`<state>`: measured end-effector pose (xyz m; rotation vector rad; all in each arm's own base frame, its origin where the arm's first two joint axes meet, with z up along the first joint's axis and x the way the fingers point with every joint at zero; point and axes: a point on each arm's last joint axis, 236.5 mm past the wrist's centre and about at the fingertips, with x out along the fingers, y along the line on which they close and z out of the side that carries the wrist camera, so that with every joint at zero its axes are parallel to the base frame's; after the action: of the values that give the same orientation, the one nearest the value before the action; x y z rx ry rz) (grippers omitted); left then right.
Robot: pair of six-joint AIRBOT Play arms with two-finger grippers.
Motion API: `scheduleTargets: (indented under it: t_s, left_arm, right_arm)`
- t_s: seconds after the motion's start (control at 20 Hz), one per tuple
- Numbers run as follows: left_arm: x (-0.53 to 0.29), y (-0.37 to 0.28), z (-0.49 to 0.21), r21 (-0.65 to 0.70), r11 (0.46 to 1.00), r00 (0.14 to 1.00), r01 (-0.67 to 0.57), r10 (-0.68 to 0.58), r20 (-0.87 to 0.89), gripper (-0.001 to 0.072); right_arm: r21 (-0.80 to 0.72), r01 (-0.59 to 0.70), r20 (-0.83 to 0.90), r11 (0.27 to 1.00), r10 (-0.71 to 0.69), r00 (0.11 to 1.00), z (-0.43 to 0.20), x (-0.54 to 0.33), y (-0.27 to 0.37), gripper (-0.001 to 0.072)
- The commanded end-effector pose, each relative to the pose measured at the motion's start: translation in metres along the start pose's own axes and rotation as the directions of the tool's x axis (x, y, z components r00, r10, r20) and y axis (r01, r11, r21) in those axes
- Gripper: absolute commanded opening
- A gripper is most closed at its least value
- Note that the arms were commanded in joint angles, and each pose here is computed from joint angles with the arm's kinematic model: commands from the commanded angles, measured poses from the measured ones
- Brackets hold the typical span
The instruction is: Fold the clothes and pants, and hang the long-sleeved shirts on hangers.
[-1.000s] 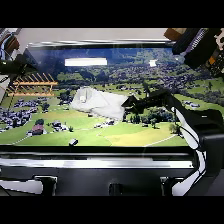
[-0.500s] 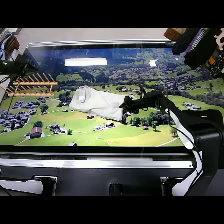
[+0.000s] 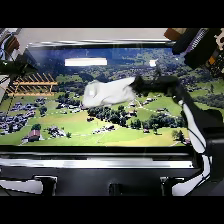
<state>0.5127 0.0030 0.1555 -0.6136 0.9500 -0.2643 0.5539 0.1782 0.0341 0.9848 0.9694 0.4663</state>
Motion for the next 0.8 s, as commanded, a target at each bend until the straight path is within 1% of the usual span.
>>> scheduleTargets:
  t_s: [0.0,0.15,0.4,0.6,0.75]
  left_arm:
    - [0.001,0.000,-0.001,0.000,1.000,1.000,0.000,0.000,-0.005,0.0015]
    - [0.001,0.000,-0.001,-0.001,1.000,1.000,0.000,0.000,-0.006,0.0015]
    - [0.001,0.000,-0.001,-0.004,1.000,1.000,0.000,0.000,-0.005,0.0015]
    - [0.001,0.000,-0.001,-0.004,1.000,1.000,0.001,-0.001,-0.006,0.0015]
    - [0.001,0.000,-0.001,-0.005,1.000,1.000,0.001,-0.001,-0.006,0.0015]
  right_arm:
    - [0.018,-0.033,0.156,0.999,0.030,0.987,0.073,-0.058,0.017,0.0048]
    - [0.012,-0.021,0.282,1.000,0.016,0.959,0.123,-0.112,0.016,0.0048]
    - [0.078,0.090,0.448,0.993,-0.115,0.887,0.184,-0.207,-0.028,0.0048]
    - [0.194,0.174,0.564,0.965,-0.255,0.785,0.211,-0.286,-0.072,0.0048]
    - [0.300,0.260,0.626,0.918,-0.395,0.672,0.215,-0.348,-0.096,0.0047]
